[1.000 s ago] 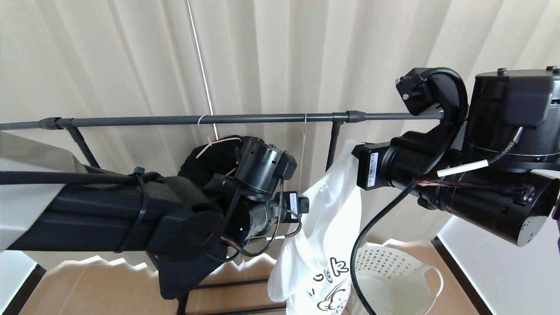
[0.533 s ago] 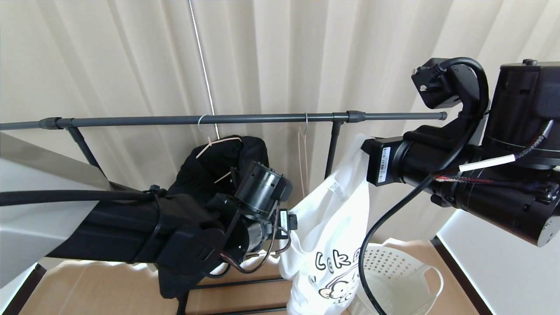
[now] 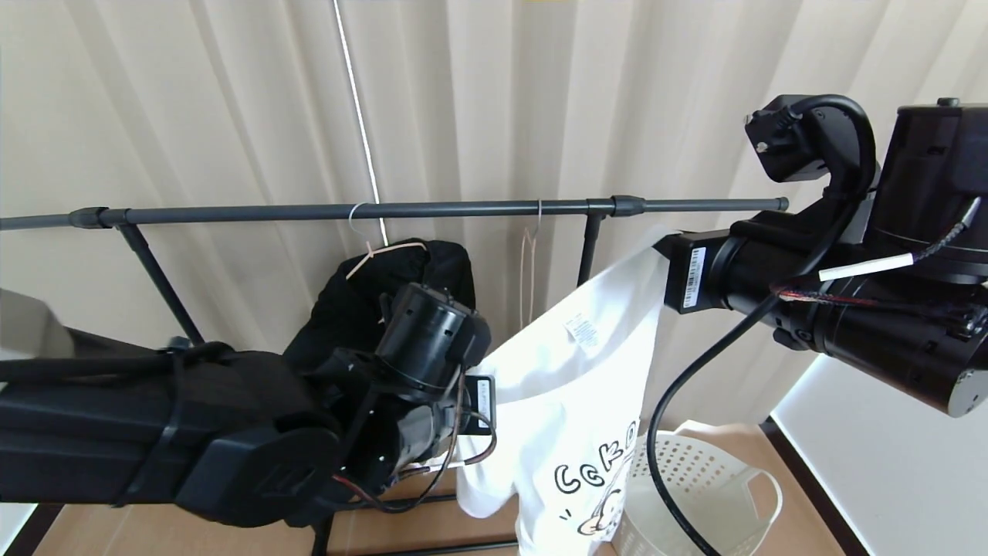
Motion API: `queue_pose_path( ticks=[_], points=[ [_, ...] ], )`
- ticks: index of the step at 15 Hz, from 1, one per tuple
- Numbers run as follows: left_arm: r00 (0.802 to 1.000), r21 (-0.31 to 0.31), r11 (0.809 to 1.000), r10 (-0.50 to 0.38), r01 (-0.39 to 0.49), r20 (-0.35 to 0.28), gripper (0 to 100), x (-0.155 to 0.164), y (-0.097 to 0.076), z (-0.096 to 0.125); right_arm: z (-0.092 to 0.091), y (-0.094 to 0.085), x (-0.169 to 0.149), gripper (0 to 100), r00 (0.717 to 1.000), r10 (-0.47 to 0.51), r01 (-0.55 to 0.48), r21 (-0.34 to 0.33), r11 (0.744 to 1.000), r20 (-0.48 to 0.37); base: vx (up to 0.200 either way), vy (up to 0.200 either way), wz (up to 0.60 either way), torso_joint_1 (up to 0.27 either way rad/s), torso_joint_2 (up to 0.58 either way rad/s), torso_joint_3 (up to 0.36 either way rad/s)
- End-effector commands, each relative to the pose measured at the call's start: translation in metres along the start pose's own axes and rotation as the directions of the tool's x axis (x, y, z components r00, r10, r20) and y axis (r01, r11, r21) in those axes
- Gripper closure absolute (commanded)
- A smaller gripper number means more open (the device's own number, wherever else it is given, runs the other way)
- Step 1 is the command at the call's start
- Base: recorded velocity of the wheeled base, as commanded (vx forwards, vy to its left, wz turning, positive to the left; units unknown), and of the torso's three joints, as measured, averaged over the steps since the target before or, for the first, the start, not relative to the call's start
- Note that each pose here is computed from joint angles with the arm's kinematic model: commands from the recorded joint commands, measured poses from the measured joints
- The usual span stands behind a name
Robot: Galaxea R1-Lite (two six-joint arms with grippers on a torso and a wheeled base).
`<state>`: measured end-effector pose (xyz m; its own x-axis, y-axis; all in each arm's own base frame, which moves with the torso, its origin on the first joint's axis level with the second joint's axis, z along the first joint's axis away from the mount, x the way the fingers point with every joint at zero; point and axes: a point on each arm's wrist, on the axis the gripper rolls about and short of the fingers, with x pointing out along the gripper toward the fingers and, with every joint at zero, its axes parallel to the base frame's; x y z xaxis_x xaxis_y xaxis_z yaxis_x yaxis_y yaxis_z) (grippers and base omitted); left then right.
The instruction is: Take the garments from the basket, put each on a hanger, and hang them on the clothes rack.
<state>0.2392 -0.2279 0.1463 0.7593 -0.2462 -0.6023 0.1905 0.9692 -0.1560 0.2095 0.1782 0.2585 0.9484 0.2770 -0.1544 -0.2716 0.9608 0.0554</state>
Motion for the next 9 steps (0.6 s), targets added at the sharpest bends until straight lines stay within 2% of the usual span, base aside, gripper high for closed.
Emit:
queue_pose_path(
  ticks=[1, 3, 5, 6, 7, 9],
  points=[
    [0.992, 0.001, 0.998, -0.057, 0.057, 0.112, 100, -0.046, 0.008, 0.023, -0.004, -0.003, 0.001, 100, 1.000, -0.012, 0.012, -0.019, 1.000, -0.012, 0.000, 0.000, 0.00, 0.000, 0.00, 0.000],
    [0.980, 0.065, 0.995, -0.086, 0.075, 0.182, 100, -0.070, 0.012, 0.037, -0.011, -0.003, 0.003, 100, 0.999, -0.031, 0.029, -0.053, 0.998, -0.032, 0.000, 0.000, 0.00, 0.000, 0.00, 0.000],
    [0.972, 0.097, 0.993, -0.091, 0.071, 0.218, 100, -0.079, 0.015, 0.045, -0.014, -0.003, 0.004, 100, 0.998, -0.046, 0.043, -0.073, 0.996, -0.040, 0.000, 0.000, 0.00, 0.000, 0.00, 0.000],
    [0.964, 0.116, 0.991, -0.097, 0.070, 0.248, 100, -0.087, 0.018, 0.051, -0.022, -0.003, 0.003, 100, 0.997, -0.053, 0.045, -0.125, 0.991, -0.062, 0.000, 0.000, 0.00, 0.000, 0.00, 0.000],
    [0.963, 0.117, 0.991, -0.093, 0.065, 0.252, 100, -0.091, 0.021, 0.050, -0.027, -0.003, 0.003, 100, 0.995, -0.054, 0.041, -0.164, 0.986, -0.078, 0.000, 0.000, 0.00, 0.000, 0.00, 0.000],
    [0.964, 0.117, 0.991, -0.087, 0.059, 0.250, 100, -0.090, 0.023, 0.048, -0.027, -0.003, 0.001, 100, 0.996, -0.049, 0.036, -0.166, 0.985, -0.077, 0.000, 0.000, 0.00, 0.000, 0.00, 0.000]
  ],
)
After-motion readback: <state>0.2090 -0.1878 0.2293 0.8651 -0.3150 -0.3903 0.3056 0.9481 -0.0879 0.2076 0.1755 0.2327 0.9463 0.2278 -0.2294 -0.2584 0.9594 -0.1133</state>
